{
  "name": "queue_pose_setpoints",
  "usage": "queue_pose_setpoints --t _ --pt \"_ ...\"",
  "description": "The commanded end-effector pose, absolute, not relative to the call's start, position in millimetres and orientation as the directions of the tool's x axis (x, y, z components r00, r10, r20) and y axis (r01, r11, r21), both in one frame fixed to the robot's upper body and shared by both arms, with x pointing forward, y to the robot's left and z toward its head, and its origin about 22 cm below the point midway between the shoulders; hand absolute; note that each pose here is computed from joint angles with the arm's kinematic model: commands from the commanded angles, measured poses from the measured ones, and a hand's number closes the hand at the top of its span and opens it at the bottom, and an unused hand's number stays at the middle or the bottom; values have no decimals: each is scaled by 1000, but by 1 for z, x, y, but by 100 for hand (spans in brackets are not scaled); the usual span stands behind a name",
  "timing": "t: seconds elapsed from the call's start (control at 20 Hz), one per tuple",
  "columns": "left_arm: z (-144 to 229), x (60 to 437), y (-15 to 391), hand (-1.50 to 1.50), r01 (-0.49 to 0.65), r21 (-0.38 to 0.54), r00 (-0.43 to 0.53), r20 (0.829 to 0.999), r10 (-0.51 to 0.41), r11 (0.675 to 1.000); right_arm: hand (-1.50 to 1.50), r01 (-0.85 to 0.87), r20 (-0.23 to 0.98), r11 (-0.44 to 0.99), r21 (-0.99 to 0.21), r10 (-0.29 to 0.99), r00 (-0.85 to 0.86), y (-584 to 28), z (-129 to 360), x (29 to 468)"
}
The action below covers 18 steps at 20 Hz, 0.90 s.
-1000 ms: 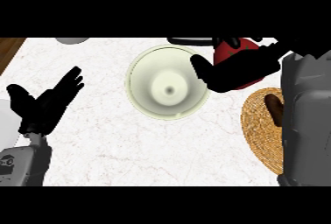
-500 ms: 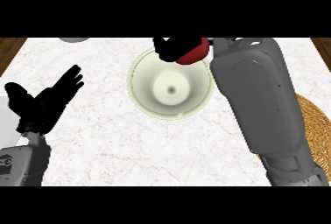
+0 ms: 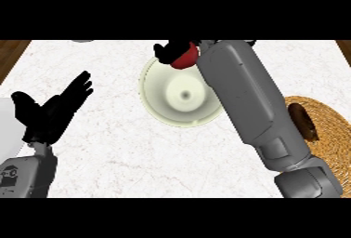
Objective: Pick the tomato from the placemat and place it in the bowl
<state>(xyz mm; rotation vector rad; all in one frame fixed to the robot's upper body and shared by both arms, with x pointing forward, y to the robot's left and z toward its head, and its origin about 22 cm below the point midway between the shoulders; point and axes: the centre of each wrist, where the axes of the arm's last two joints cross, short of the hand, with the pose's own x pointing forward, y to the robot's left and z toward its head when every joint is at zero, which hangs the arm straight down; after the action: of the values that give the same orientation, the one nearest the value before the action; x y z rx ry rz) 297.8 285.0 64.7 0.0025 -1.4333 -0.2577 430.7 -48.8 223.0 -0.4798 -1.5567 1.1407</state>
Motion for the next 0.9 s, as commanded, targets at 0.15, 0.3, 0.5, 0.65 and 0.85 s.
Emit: queue_pose_setpoints --t 0.15,0.3,0.5,0.65,0.85 --pt "78 308 270 0 230 164 84 979 -187 959 150 -370 697 619 -693 706 -123 -56 174 450" --pt "76 310 261 0 222 154 76 982 -174 963 -150 -386 774 700 -600 630 -60 -62 163 455" --pt "79 312 262 0 232 165 80 979 -188 959 -150 -337 817 754 -563 570 -91 -54 164 457" --pt "79 313 260 0 236 167 84 978 -192 957 -150 -307 832 775 -552 536 -143 -59 152 457" --pt "69 309 274 0 210 171 85 978 -193 963 -150 -207 823 797 -567 536 -188 -53 161 458"
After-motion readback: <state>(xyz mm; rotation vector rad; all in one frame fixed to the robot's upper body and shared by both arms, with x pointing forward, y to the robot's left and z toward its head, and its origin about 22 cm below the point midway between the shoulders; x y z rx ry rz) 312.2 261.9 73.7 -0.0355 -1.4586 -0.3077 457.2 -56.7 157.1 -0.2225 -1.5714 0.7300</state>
